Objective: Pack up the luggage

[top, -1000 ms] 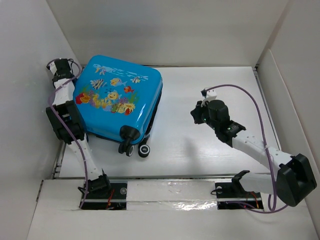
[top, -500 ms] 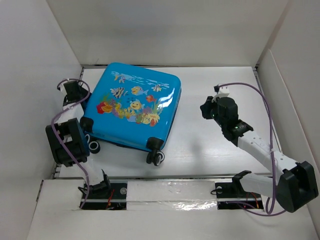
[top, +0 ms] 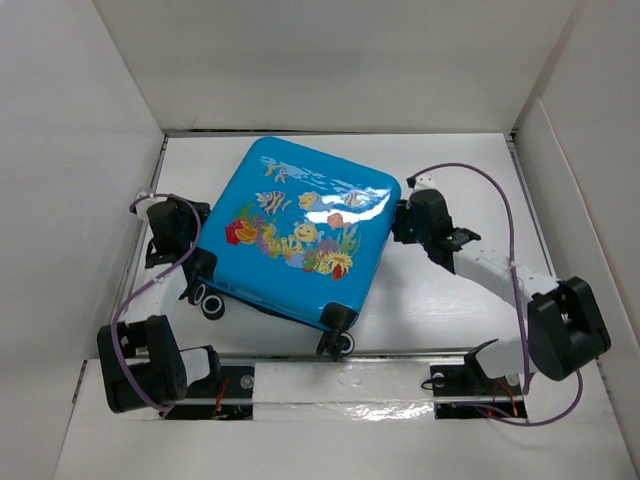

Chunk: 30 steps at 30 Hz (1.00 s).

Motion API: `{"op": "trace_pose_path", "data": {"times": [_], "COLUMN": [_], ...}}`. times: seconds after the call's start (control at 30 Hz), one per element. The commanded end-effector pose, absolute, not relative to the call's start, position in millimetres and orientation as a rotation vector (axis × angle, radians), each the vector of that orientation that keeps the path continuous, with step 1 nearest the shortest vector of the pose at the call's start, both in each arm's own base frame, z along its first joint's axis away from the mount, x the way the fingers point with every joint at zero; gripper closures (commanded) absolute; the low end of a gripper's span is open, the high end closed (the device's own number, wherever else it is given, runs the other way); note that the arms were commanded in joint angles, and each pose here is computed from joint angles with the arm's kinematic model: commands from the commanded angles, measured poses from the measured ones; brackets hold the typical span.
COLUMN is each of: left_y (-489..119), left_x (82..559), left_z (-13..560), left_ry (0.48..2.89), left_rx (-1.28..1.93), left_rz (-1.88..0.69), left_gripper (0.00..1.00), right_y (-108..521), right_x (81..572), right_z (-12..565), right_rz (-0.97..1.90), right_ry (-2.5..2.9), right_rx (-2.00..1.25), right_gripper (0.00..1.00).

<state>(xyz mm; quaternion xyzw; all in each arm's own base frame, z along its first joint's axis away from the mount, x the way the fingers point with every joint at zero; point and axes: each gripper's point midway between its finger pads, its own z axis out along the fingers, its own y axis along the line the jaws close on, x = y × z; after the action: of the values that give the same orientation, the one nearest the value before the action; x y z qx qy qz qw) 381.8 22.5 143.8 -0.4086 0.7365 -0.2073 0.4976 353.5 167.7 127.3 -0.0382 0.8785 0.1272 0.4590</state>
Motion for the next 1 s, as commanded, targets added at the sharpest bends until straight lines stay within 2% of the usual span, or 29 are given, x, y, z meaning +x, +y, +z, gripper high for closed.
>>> {"op": "trace_pose_path", "data": {"times": [0.0,0.1,0.17,0.2,0.23,0.27,0.33,0.37,0.4,0.43,0.47,0.5,0.6,0.63,0.67,0.7,0.73,0.77,0.8,0.83,0.9,0.93,0.97], "left_y": [-49,-55,-69,-75,-80,-93,-108,-121,-128,-134,-139,-149,-152,-149,-143,-136,-130,-117,-109,-103,-86,-83,-78], "left_x": [360,347,337,329,324,317,304,295,290,286,282,273,259,256,256,251,250,254,253,254,261,263,268], "left_z": [135,123,121,113,110,111,101,99,99,99,103,101,101,102,111,108,113,131,139,154,201,216,231], "left_ry": [1.897,1.931,1.944,1.956,1.968,1.981,2.025,2.054,2.066,2.078,2.077,2.1,2.118,2.12,2.082,2.106,2.09,2.011,1.994,1.939,1.751,1.697,1.636], "left_rx": [-0.816,-0.788,-0.747,-0.743,-0.729,-0.688,-0.644,-0.598,-0.575,-0.55,-0.527,-0.491,-0.464,-0.459,-0.449,-0.465,-0.475,-0.503,-0.536,-0.55,-0.604,-0.612,-0.63], "left_rz": [-0.698,-0.693,-0.742,-0.768,-0.787,-0.825,-0.854,-0.876,-0.891,-0.9,-0.915,-0.932,-0.93,-0.914,-0.878,-0.834,-0.801,-0.749,-0.71,-0.7,-0.685,-0.691,-0.691], "left_gripper": [0.61,0.61,0.61,0.61,0.61,0.61,0.61,0.61,0.61,0.61,0.61,0.61,0.6,0.59,0.55,0.51,0.46,0.36,0.33,0.3,0.26,0.25,0.24], "right_y": [225,255,278,289,305,316,342,364,365,375,378,387,378,364,354,343,322,312,298,288,270,252,245], "right_x": [371,382,397,408,424,434,450,469,473,478,489,499,516,524,525,526,532,534,523,518,508,490,482], "right_z": [172,183,214,205,245,256,228,233,272,276,236,284,288,289,318,296,301,310,338,322,339,343,354], "right_rz": [0.493,0.574,0.635,0.64,0.691,0.709,0.749,0.782,0.787,0.807,0.789,0.817,0.821,0.808,0.813,0.805,0.794,0.793,0.793,0.787,0.765,0.729,0.713], "right_ry": [2.052,2.005,1.95,1.974,1.895,1.875,1.979,1.983,1.928,1.935,2.046,1.935,1.931,1.928,1.856,1.909,1.899,1.869,1.817,1.853,1.8,1.794,1.746], "right_rx": [-0.184,-0.22,-0.256,-0.275,-0.295,-0.318,-0.4,-0.453,-0.457,-0.492,-0.52,-0.529,-0.514,-0.486,-0.46,-0.439,-0.403,-0.385,-0.379,-0.368,-0.357,-0.33,-0.319], "right_gripper": [0.64,0.64,0.65,0.65,0.65,0.65,0.66,0.66,0.66,0.66,0.66,0.66,0.58,0.51,0.47,0.43,0.37,0.35,0.34,0.32,0.32,0.37,0.48]}}
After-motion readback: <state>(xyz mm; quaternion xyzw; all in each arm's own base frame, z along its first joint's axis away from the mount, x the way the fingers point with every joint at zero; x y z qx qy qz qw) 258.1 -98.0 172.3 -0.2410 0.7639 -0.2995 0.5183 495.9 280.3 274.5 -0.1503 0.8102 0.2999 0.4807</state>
